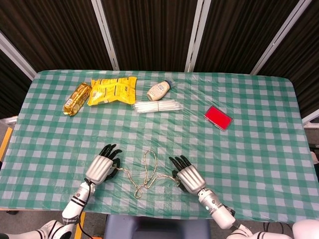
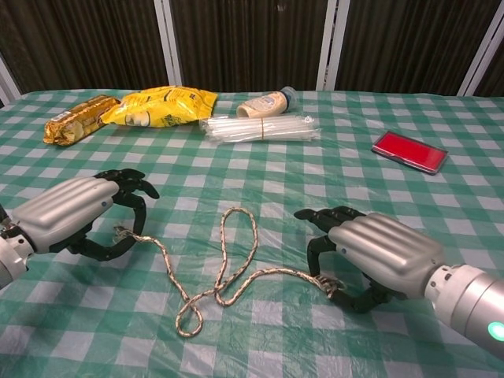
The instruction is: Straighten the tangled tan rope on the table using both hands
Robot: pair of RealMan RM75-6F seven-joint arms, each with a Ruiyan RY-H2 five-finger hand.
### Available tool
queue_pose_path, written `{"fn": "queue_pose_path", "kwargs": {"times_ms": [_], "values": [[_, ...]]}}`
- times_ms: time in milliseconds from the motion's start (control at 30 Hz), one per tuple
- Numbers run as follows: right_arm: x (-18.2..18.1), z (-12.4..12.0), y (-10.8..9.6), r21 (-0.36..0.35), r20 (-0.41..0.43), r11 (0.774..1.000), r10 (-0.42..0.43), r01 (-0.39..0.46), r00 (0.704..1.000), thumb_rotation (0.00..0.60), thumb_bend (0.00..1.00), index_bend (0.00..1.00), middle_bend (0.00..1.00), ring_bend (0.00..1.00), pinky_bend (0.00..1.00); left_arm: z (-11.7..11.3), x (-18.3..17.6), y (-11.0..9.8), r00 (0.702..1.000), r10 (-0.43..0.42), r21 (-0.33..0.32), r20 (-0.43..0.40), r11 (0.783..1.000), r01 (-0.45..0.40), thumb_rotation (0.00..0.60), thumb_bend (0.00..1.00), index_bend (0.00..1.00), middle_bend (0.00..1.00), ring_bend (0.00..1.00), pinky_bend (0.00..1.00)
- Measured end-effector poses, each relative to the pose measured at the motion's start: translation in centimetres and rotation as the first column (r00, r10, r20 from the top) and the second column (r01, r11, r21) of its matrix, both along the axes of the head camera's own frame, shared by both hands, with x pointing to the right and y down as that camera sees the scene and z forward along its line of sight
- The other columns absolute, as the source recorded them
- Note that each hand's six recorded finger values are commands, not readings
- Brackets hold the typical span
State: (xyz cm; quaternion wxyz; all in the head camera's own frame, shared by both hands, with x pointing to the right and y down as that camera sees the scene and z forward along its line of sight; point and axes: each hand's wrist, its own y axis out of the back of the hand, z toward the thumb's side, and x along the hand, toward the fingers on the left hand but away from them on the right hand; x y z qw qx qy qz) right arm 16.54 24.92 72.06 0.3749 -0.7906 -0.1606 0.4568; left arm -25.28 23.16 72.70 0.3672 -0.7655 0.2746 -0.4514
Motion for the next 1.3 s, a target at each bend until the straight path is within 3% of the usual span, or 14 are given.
{"fn": "queue_pose_path", "kwargs": {"times_ms": [400,700,1033,1300], "values": [[0.2,0.5,-0.3,-0.006,-0.009,1.0,0.021,-0.021,1.0,0.6,0.49,0.71,0.09,0.0,0.0,0.0,-0.1,0.0,1.0,0.0,0.0,0.0,1.0,0.0,0.6,0.48,0.68,0.2,0.07,0.11],[0.2,0.0,-0.8,0.015,0.013,0.999,0.039,-0.039,0.999,0.6,0.49,0.76,0.13,0.0,0.0,-0.1,-0.4,-0.3,1.0,-0.011,0.007,0.0,1.0,0.011,0.6,0.48,0.68,0.2,0.07,0.11],[2.0,-1.8,-3.1,0.066,0.04,0.993,0.097,-0.099,0.995,0.6,0.5,0.77,0.14,0.0,0.0,-0.8,-2.0,-1.6,0.999,-0.029,0.06,0.037,0.998,0.027,0.6,0.49,0.68,0.2,0.07,0.11],[6.7,-3.7,-6.1,0.13,0.02,0.971,0.197,-0.198,0.98,0.6,0.5,0.77,0.14,0.0,0.0,-2.0,-7.3,-4.2,0.985,-0.128,0.119,0.114,0.986,0.115,0.6,0.48,0.67,0.2,0.07,0.11]]}}
